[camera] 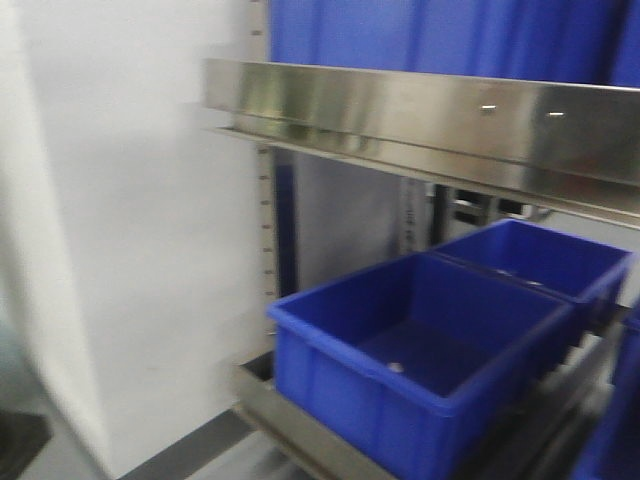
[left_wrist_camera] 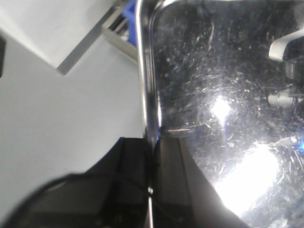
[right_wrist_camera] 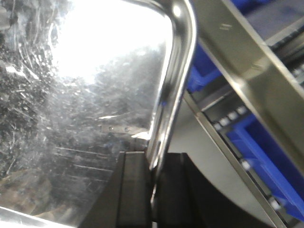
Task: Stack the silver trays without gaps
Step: 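Keep holding the tray while turning past the cone to another shelf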
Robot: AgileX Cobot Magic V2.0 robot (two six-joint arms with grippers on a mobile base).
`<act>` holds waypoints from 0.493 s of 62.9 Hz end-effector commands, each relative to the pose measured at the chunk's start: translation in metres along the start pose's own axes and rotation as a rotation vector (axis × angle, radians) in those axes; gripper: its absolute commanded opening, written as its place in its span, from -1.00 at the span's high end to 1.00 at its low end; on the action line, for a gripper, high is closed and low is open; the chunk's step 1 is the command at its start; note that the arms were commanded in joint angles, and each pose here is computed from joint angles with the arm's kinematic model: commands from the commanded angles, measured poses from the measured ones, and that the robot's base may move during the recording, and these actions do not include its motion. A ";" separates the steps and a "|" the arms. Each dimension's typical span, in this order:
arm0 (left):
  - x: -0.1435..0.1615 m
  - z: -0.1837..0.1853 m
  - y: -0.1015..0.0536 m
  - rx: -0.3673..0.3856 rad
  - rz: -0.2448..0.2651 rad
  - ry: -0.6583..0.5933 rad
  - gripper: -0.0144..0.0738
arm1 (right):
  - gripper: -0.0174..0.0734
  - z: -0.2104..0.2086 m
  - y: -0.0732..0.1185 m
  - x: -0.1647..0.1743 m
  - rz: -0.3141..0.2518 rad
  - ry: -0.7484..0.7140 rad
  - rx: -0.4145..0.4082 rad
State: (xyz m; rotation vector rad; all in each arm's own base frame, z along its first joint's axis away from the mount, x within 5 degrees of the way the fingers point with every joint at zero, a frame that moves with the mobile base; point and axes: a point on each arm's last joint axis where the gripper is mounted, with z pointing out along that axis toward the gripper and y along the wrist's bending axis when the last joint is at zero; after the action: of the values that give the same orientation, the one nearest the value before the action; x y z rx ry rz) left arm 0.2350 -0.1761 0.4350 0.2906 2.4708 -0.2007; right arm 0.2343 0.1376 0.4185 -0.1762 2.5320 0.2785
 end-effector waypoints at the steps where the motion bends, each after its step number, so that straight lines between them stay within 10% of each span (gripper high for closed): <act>1: -0.004 -0.023 0.006 -0.004 0.001 -0.062 0.78 | 0.49 -0.022 -0.001 -0.005 -0.030 -0.100 -0.025; 31: -0.004 -0.023 0.006 -0.004 0.001 -0.062 0.78 | 0.49 -0.022 -0.001 -0.005 -0.030 -0.100 -0.025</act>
State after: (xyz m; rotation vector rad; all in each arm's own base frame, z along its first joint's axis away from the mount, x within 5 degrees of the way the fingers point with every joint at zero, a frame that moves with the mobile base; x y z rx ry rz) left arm 0.2350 -0.1761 0.4350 0.2906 2.4708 -0.2007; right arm 0.2343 0.1376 0.4185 -0.1762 2.5320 0.2785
